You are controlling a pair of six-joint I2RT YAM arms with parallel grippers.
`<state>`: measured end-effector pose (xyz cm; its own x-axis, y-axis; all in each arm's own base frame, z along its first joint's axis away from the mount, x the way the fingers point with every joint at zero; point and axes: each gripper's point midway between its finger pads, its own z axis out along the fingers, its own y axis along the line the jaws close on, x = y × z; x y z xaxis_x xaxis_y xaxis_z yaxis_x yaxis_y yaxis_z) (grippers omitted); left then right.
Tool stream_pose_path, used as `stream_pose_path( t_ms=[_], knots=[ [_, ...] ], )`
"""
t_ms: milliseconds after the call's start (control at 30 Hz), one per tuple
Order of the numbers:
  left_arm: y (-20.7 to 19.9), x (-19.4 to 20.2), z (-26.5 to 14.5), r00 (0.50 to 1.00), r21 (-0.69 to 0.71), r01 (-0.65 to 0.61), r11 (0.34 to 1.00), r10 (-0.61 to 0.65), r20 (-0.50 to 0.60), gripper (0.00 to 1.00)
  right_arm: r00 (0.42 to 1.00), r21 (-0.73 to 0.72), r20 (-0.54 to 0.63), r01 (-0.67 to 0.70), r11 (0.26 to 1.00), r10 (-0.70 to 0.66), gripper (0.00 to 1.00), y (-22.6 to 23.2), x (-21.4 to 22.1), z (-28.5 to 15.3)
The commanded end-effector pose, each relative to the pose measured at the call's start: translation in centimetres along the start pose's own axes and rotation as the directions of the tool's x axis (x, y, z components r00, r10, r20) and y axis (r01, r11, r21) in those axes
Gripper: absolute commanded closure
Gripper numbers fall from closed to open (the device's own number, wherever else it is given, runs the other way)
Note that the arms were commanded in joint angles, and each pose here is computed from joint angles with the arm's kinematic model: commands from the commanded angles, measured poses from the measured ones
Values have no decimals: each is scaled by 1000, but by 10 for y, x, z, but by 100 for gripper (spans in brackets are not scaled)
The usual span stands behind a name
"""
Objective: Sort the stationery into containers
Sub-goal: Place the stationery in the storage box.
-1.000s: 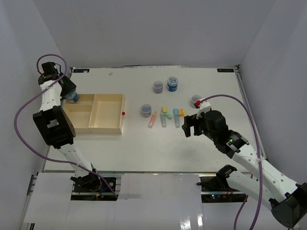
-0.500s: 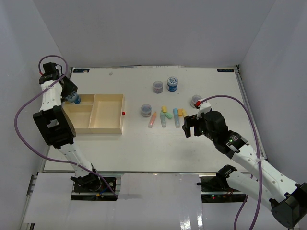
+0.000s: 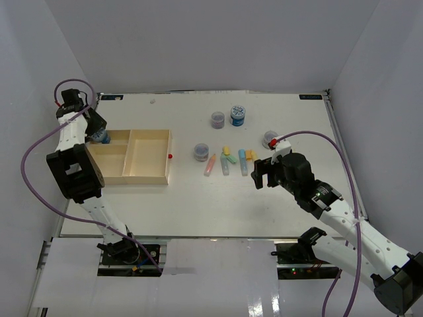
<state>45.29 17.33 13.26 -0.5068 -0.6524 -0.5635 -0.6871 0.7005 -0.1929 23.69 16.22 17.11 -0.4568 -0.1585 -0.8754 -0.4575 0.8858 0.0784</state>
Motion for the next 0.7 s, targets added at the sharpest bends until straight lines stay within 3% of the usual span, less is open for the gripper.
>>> stream_pose_path(
  t_ms=[0, 667],
  knots=[
    [-1, -14, -5, 998, 4, 16, 1000, -17, 66, 47, 998, 8, 55, -17, 1000, 16, 10, -2, -12, -2],
    [-3, -4, -4, 1000, 27, 4, 1000, -5, 30, 20, 996, -26, 85, -32, 999, 34, 10, 5, -31, -13]
  ],
)
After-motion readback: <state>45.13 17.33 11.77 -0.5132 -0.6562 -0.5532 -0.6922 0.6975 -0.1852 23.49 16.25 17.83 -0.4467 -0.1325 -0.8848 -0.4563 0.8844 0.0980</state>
